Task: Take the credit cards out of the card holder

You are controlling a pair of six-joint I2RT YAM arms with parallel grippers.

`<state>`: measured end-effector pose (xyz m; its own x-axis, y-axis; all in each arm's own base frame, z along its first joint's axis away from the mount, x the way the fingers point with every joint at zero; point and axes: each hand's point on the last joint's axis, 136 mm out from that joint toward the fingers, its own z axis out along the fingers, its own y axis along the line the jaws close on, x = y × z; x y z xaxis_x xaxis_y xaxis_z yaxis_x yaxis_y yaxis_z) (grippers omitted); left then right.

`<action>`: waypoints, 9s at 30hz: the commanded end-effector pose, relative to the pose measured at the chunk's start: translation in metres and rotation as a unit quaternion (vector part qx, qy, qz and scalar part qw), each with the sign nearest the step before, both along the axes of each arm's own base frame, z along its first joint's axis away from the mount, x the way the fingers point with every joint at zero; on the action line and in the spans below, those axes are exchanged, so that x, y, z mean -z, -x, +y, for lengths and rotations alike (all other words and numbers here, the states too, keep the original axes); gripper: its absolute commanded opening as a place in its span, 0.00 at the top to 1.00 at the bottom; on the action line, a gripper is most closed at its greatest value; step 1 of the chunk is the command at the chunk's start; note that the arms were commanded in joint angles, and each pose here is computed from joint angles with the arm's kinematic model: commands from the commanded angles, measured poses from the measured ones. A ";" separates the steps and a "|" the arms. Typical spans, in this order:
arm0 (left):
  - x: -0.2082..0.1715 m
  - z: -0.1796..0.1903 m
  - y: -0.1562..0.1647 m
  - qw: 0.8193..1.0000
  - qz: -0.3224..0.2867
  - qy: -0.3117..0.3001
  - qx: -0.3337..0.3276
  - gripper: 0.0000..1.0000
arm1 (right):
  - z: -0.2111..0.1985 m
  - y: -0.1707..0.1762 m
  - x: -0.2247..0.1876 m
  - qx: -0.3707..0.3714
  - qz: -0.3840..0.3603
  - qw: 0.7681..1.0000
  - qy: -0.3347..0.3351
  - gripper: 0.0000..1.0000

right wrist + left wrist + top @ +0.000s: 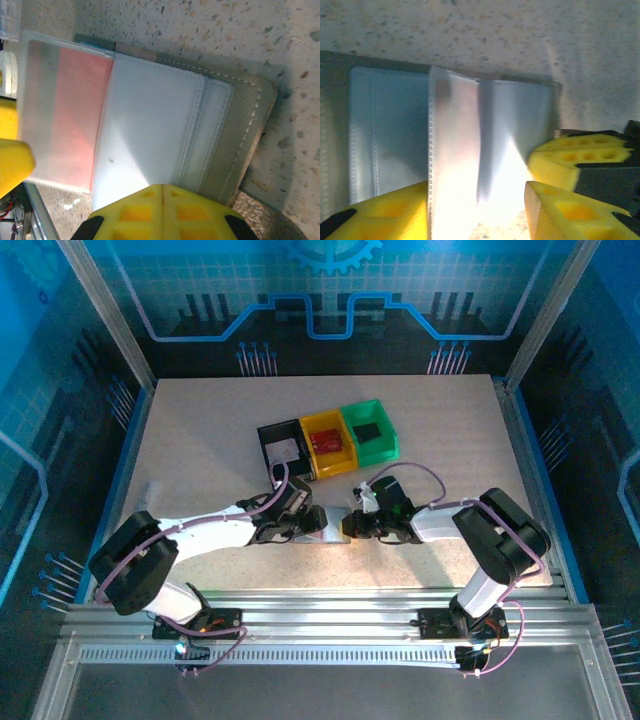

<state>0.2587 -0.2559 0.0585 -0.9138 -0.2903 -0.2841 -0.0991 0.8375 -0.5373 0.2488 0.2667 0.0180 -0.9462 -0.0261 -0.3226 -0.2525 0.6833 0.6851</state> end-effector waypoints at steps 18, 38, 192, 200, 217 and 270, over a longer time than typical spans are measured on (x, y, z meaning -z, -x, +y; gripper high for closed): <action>-0.036 -0.057 -0.009 0.995 -0.005 0.096 0.031 0.52 | -0.013 0.016 -0.001 0.007 0.013 1.000 0.025 1.00; -0.016 -0.017 -0.007 0.996 0.002 0.087 0.007 0.51 | -0.016 0.008 -0.027 0.012 -0.010 1.000 0.016 1.00; 0.036 0.013 0.011 0.999 -0.019 0.039 -0.013 1.00 | -0.021 0.004 0.028 0.094 -0.009 0.990 0.101 1.00; 0.033 0.019 0.009 0.999 -0.021 0.042 -0.018 1.00 | -0.016 0.006 0.022 0.084 -0.017 0.993 0.079 1.00; 0.042 0.007 0.010 0.998 -0.003 0.063 -0.006 1.00 | 0.011 0.003 -0.001 0.045 -0.046 0.996 0.056 1.00; 0.025 0.036 0.005 0.997 -0.001 0.072 -0.018 0.99 | 0.008 0.016 0.041 0.046 -0.006 0.995 0.089 1.00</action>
<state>0.2587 -0.2250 0.0451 -0.8925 -0.3633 -0.2674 -0.1029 0.7412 -0.6634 0.2618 0.2961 0.0212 -0.8969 0.0651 -0.4374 -0.2531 0.7355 0.6285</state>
